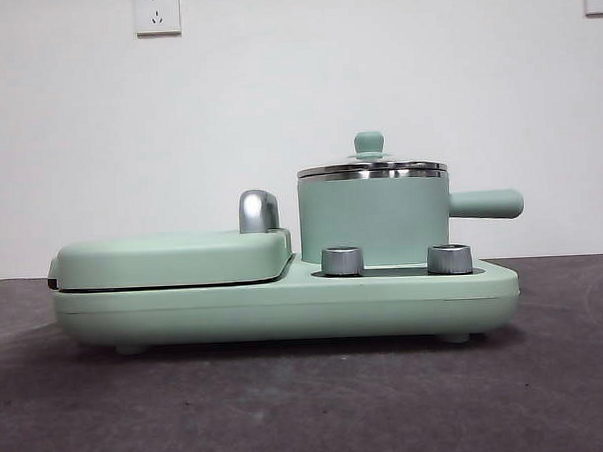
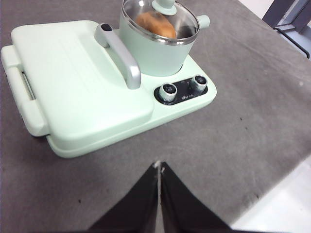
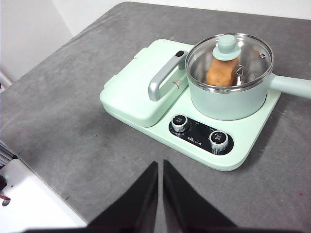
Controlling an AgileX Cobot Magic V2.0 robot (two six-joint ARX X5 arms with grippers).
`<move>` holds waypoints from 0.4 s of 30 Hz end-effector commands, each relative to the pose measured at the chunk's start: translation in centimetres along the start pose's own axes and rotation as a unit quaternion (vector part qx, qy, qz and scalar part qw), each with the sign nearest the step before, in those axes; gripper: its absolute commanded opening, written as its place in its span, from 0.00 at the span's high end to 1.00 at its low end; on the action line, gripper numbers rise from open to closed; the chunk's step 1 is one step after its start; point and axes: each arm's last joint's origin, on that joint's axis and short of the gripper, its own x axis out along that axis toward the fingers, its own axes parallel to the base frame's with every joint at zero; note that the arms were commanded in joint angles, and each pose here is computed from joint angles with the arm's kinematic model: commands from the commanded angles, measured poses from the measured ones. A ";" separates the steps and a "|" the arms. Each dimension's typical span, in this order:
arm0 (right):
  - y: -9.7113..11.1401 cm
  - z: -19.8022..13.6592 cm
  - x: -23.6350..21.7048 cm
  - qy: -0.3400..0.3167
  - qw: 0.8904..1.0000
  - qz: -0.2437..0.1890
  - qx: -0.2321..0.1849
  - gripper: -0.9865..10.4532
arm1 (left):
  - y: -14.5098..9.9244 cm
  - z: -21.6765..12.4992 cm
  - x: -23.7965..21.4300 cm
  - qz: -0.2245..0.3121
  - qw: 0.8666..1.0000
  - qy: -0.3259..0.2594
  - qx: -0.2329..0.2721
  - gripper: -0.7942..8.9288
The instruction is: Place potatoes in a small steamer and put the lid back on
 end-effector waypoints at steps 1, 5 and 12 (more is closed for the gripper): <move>0.1 0.3 -0.2 -0.008 1.000 0.003 -0.008 0.90 | 0.2 -0.1 0.2 0.007 1.000 -0.023 -0.004 0.91; 0.1 0.3 -0.2 -0.008 1.000 0.004 -0.008 0.90 | 1.9 -1.8 2.2 0.033 0.995 -0.094 -0.008 0.91; 0.1 0.3 -0.2 -0.008 1.000 0.003 -0.008 0.90 | 6.8 -8.2 5.3 0.176 0.962 -0.210 0.010 0.91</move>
